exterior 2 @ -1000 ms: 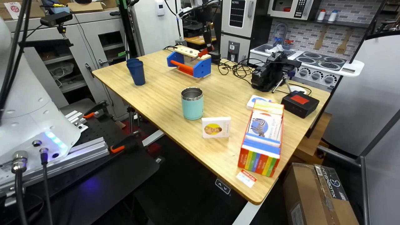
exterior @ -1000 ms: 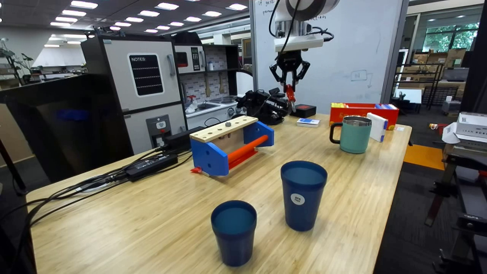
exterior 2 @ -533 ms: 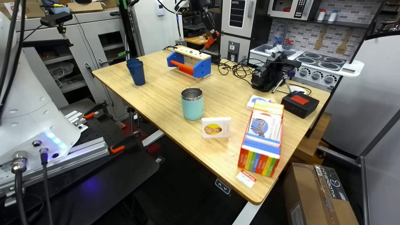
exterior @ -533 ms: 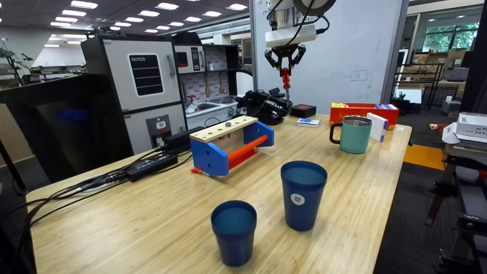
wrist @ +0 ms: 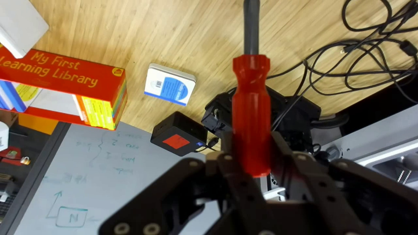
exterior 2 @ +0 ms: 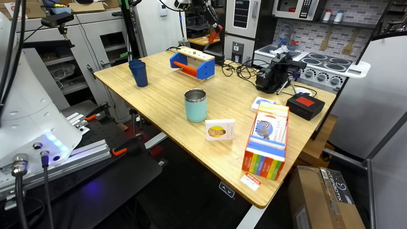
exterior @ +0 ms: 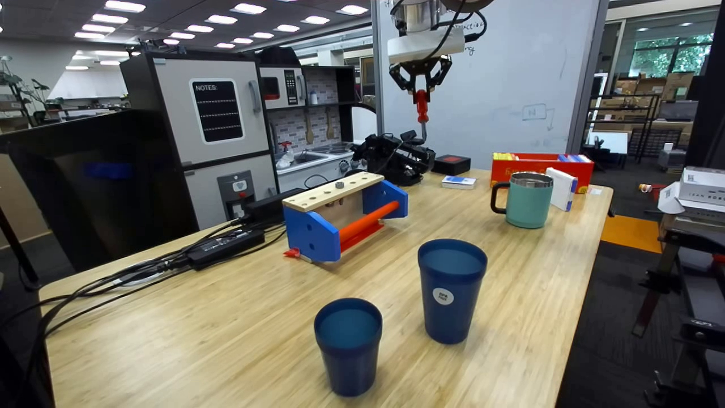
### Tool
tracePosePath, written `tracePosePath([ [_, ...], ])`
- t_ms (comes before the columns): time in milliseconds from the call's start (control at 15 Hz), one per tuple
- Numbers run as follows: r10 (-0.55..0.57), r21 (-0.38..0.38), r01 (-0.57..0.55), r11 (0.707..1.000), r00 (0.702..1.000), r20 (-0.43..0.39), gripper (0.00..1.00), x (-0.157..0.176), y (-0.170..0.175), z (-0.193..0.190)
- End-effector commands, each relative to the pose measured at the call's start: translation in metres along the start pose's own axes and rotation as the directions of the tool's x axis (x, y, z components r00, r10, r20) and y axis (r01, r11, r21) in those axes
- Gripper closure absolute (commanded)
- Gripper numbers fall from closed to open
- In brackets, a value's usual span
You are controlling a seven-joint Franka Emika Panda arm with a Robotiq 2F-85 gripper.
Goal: Put the screwdriver in the right most hole
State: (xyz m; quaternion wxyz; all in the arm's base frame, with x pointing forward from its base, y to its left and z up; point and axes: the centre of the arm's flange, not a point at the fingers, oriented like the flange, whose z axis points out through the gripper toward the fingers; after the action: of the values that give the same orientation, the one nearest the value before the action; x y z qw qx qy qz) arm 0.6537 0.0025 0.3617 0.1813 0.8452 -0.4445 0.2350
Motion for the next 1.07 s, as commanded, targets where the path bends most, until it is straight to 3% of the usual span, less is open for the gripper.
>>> tracePosePath([
  [0, -0.008, -0.006, 0.008, 1.0, 1.0, 0.007, 0.71, -0.002, 0.002, 0.005],
  [467, -0.016, -0.01, 0.016, 1.0, 1.0, 0.014, 0.71, -0.003, 0.002, 0.009],
  [533, -0.016, -0.01, 0.016, 1.0, 1.0, 0.014, 0.93, -0.003, 0.002, 0.009],
  [733, -0.011, -0.177, 0.01, 0.984, 1.0, -0.004, 0.93, 0.005, -0.011, -0.003],
  [1000, -0.026, -0.29, 0.012, 0.957, 0.999, -0.045, 0.93, 0.024, -0.036, -0.031],
])
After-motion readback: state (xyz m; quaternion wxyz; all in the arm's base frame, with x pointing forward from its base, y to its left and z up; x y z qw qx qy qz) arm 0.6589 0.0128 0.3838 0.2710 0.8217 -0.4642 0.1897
